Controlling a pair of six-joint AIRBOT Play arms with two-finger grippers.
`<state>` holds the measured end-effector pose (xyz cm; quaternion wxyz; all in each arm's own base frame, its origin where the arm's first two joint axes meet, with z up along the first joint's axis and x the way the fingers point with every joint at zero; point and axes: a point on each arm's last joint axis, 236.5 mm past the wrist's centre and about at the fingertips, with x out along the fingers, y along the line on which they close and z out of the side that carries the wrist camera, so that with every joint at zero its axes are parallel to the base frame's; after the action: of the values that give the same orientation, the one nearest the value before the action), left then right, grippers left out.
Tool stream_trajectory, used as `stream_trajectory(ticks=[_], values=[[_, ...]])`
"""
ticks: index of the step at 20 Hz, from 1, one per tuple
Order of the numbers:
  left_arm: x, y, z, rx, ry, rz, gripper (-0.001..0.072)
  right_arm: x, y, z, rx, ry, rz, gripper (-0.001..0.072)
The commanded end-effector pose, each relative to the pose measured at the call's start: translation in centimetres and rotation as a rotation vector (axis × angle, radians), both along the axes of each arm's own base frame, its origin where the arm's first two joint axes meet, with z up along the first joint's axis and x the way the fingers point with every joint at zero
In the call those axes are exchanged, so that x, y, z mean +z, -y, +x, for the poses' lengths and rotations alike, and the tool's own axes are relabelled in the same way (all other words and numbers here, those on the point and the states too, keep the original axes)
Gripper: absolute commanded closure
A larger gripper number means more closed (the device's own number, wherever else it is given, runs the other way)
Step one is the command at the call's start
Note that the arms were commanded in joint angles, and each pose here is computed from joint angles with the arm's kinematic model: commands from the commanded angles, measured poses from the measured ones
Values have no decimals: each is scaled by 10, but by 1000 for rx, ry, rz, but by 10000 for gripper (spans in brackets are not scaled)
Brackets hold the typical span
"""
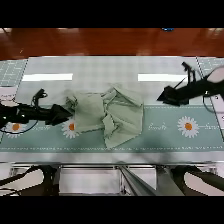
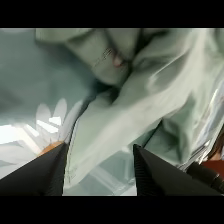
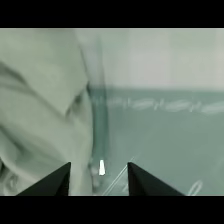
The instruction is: Fold the shirts.
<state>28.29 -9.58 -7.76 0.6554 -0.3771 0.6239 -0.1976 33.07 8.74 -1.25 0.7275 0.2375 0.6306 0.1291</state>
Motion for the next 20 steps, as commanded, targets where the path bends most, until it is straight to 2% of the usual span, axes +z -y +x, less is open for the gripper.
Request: stream_trajectory(ticks=[1,5,6,7,8,14,20], values=[[-22,30,-9,-25,-10,22,202,-32,-23,-63,-30,-51,113,306],[-29,53,4,-46,12,40,210,-49,-34,-106,-21,-125,137,307],[-27,55,6,-42,-4,34,318,-52,-41,-113,4,-140,140,307],[-25,53,9,-47,6,41,570,-54,-50,-120,38,-150,137,307],[-23,52,14,-56,23,49,688,-54,-59,-124,69,-153,132,307],[7,52,35,-118,100,41,688,-67,-120,-159,183,-217,95,307],[39,29,51,-85,165,20,688,-87,-175,-155,134,-238,191,307]])
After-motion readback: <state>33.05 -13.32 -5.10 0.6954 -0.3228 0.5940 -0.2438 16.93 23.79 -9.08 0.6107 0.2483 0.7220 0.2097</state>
